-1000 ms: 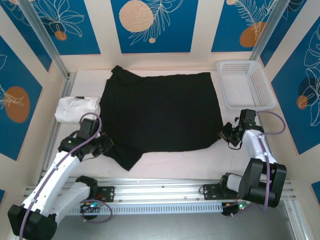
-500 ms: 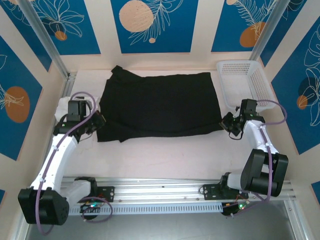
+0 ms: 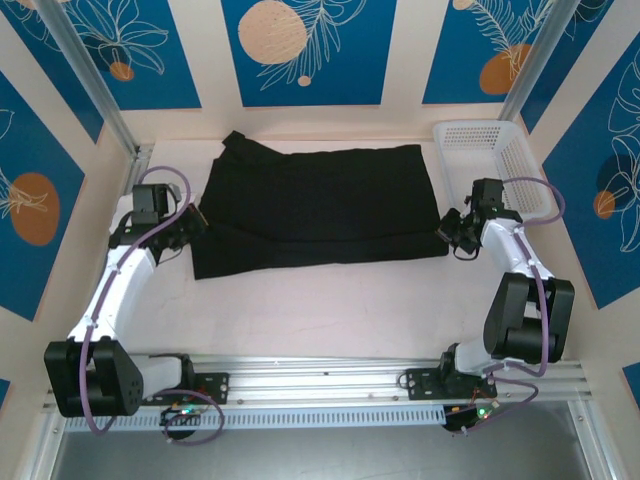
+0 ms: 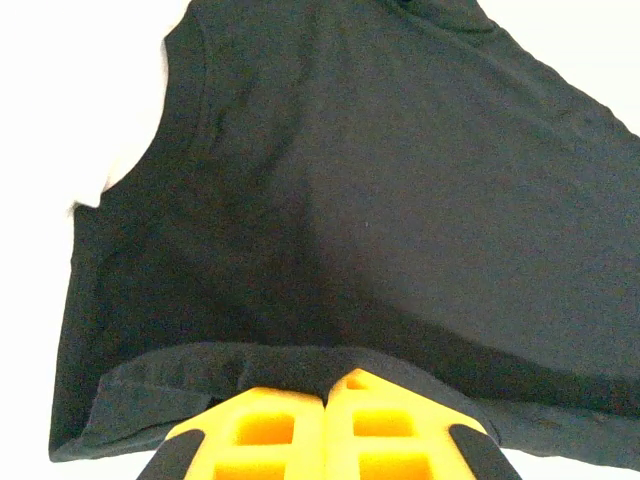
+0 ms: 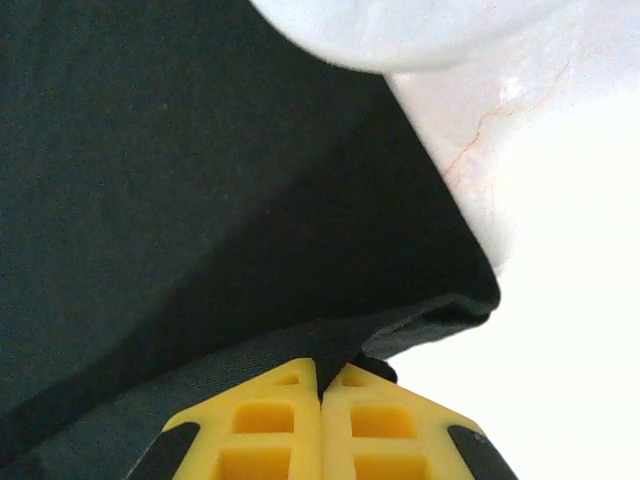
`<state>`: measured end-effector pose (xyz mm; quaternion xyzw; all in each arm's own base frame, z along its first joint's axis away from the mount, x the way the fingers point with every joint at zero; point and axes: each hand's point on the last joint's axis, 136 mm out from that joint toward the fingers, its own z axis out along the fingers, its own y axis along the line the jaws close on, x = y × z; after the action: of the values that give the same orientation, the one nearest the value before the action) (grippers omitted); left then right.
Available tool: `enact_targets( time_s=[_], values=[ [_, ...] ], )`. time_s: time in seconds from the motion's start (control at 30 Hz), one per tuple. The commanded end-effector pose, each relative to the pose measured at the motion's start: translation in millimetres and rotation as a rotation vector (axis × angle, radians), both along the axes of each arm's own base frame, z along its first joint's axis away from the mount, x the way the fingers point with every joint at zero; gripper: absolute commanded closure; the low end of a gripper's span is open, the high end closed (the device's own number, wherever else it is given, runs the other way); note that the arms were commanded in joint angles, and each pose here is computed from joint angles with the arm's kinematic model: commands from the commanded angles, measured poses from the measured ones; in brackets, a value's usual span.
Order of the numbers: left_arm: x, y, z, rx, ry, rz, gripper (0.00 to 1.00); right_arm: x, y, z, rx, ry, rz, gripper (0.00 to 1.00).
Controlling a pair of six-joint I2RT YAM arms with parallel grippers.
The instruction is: Fold the inside-out t-shirt
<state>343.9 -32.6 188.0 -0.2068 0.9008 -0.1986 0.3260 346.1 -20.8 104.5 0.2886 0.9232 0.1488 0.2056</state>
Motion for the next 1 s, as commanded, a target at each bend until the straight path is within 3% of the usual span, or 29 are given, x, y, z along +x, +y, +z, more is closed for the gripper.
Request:
enact_targets(
  time_s=[0.0, 0.4, 0.8, 0.93, 0.97],
  values=[
    [17.7, 4.1, 22.3, -0.001, -0.079, 0.001, 1.00, 9.1, -3.8, 5.7, -0.038, -0.011, 0.012, 0.99],
    [42.3, 6.3, 11.8, -0.018, -0.057, 0.028, 1.00, 27.9, -0.4, -3.1, -0.072, 0.010, 0.037, 0.99],
    [95.0, 18.9, -8.6, 0.011, -0.024, 0.088, 1.00, 70.2, 1.8, -7.6, -0.132, 0.016, 0.068, 0.98],
    [132.8, 26.8, -22.5, 0.026, -0.026, 0.126, 0.99, 99.1, 5.4, -11.0, -0.172, 0.016, 0.085, 0.90],
    [141.9, 29.7, -29.5, 0.031, -0.012, 0.139, 0.93, 105.7, 5.1, -11.9, -0.190, 0.018, 0.090, 0.86]
  ],
)
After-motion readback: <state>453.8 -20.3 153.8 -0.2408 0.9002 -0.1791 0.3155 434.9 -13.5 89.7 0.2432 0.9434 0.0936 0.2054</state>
